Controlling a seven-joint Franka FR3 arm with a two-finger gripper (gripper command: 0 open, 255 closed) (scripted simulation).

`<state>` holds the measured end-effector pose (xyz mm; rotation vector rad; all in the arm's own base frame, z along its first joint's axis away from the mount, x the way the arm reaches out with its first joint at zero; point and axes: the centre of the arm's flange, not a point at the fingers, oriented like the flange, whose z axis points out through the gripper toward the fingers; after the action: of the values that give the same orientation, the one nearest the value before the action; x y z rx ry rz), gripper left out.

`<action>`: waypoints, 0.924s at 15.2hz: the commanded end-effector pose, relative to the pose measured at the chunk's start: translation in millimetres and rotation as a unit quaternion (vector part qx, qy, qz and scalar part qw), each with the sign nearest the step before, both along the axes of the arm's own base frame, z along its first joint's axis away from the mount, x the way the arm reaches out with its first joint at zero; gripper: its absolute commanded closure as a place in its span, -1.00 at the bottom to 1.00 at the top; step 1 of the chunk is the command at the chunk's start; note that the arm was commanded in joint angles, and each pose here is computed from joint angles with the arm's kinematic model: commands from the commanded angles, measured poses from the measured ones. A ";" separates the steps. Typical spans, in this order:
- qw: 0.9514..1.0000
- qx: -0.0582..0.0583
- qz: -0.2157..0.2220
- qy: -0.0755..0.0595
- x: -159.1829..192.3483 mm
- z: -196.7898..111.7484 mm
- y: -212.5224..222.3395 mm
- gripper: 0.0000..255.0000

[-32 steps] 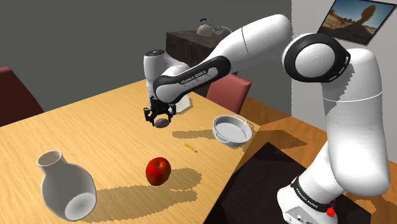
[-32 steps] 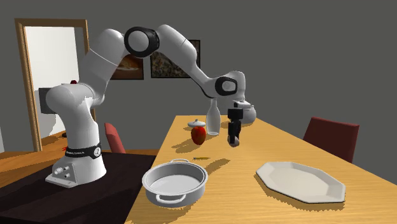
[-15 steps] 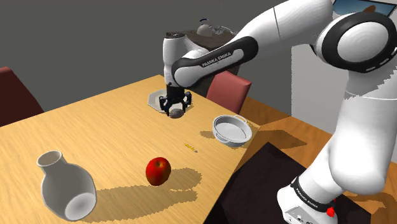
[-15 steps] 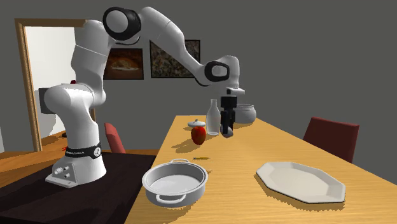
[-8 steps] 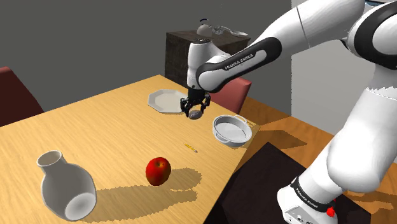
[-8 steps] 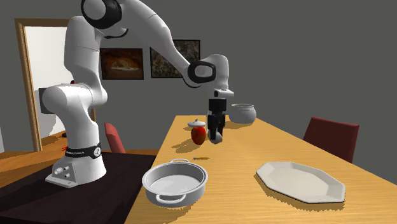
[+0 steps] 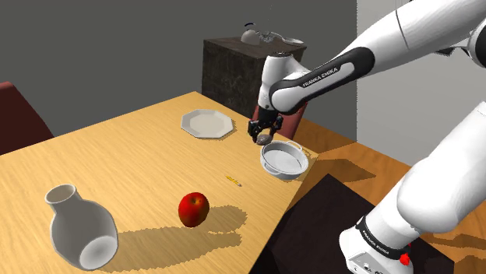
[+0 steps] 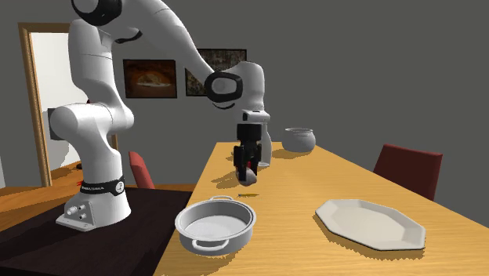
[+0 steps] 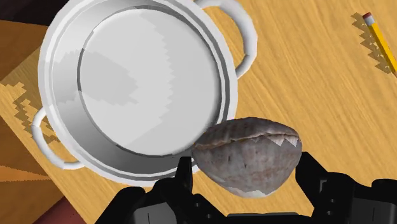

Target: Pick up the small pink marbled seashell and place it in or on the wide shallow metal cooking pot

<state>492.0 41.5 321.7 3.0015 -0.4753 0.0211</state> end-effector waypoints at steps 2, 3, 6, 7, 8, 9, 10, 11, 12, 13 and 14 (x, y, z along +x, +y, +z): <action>1.000 0.000 0.000 0.001 -22.0 2.3 -33.0 1.00; 1.000 0.000 0.000 0.001 -28.8 2.2 -44.3 1.00; 1.000 0.000 0.000 0.001 -49.1 2.1 -78.3 1.00; 1.000 0.000 0.000 0.001 -55.9 2.1 -89.6 1.00; 1.000 0.000 0.000 0.001 -62.3 2.0 -100.2 1.00; 1.000 0.000 0.000 0.001 -62.3 -3.3 -100.2 1.00; 1.000 0.000 0.000 0.001 -62.3 -8.5 -100.2 1.00; 1.000 0.000 0.000 0.001 -62.3 -13.8 -100.2 1.00; 1.000 0.000 0.000 0.001 -62.3 -19.1 -100.2 1.00; 1.000 0.000 0.000 0.001 -62.3 -24.4 -100.2 1.00; 1.000 0.000 0.000 0.001 -62.3 -29.7 -100.2 1.00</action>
<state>429.8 -58.4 297.7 3.0010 -0.4760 0.0176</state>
